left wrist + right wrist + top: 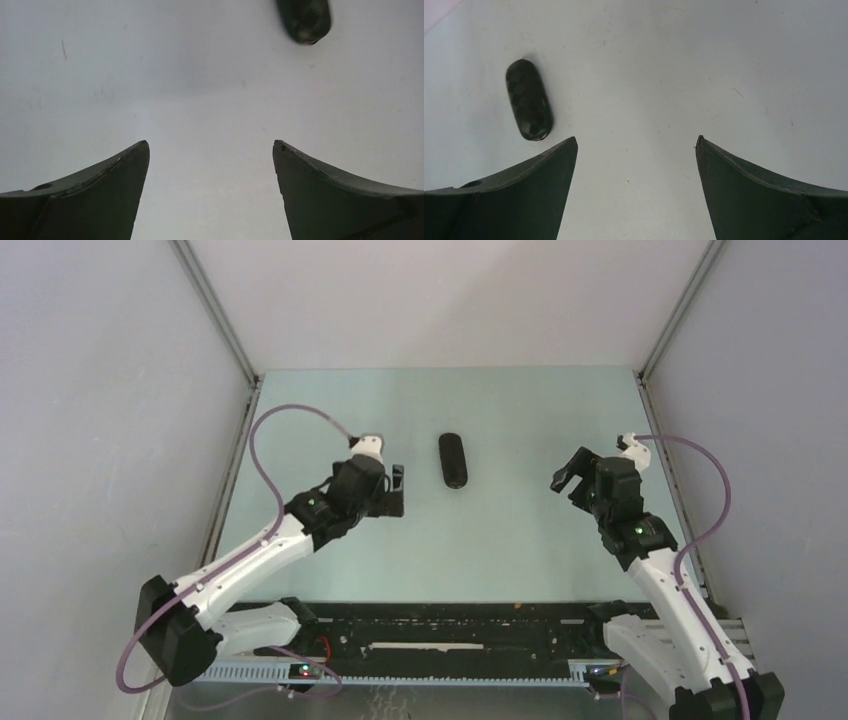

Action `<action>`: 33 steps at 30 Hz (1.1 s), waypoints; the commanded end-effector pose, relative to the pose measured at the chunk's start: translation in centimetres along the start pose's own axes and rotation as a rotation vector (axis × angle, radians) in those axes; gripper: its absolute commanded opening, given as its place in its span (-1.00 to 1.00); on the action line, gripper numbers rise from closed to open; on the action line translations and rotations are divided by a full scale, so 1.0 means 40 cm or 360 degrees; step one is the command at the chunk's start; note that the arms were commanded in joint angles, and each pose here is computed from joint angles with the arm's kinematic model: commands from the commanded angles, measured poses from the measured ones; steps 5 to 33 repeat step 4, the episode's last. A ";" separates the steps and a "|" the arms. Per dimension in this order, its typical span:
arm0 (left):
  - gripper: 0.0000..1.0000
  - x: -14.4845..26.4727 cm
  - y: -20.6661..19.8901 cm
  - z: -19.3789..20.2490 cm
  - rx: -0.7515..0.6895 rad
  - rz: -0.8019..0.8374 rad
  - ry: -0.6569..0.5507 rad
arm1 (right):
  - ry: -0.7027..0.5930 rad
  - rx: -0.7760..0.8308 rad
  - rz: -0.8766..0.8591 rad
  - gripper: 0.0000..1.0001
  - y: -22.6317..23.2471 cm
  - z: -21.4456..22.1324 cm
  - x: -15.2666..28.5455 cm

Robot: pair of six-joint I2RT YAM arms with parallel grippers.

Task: Organize the sunglasses
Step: Reset both arms

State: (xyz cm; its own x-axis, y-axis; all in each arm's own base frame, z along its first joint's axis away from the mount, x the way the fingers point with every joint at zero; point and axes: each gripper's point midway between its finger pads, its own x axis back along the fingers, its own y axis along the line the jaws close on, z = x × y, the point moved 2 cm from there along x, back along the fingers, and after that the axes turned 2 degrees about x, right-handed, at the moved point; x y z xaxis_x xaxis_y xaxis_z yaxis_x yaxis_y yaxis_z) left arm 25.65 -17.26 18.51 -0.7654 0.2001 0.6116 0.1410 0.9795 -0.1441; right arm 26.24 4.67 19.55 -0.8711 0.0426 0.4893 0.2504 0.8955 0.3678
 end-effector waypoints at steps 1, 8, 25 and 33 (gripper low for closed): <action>0.94 0.028 0.054 0.008 0.0159 -0.0084 -0.0164 | -0.0027 -0.0031 0.0042 0.92 0.002 -0.005 -0.029; 0.94 0.051 0.066 -0.004 0.0191 -0.0081 -0.0235 | -0.0014 -0.0048 0.0000 0.92 0.015 0.000 -0.036; 0.94 0.051 0.066 -0.004 0.0191 -0.0081 -0.0235 | -0.0014 -0.0048 0.0000 0.92 0.015 0.000 -0.036; 0.94 0.051 0.066 -0.004 0.0191 -0.0081 -0.0235 | -0.0014 -0.0048 0.0000 0.92 0.015 0.000 -0.036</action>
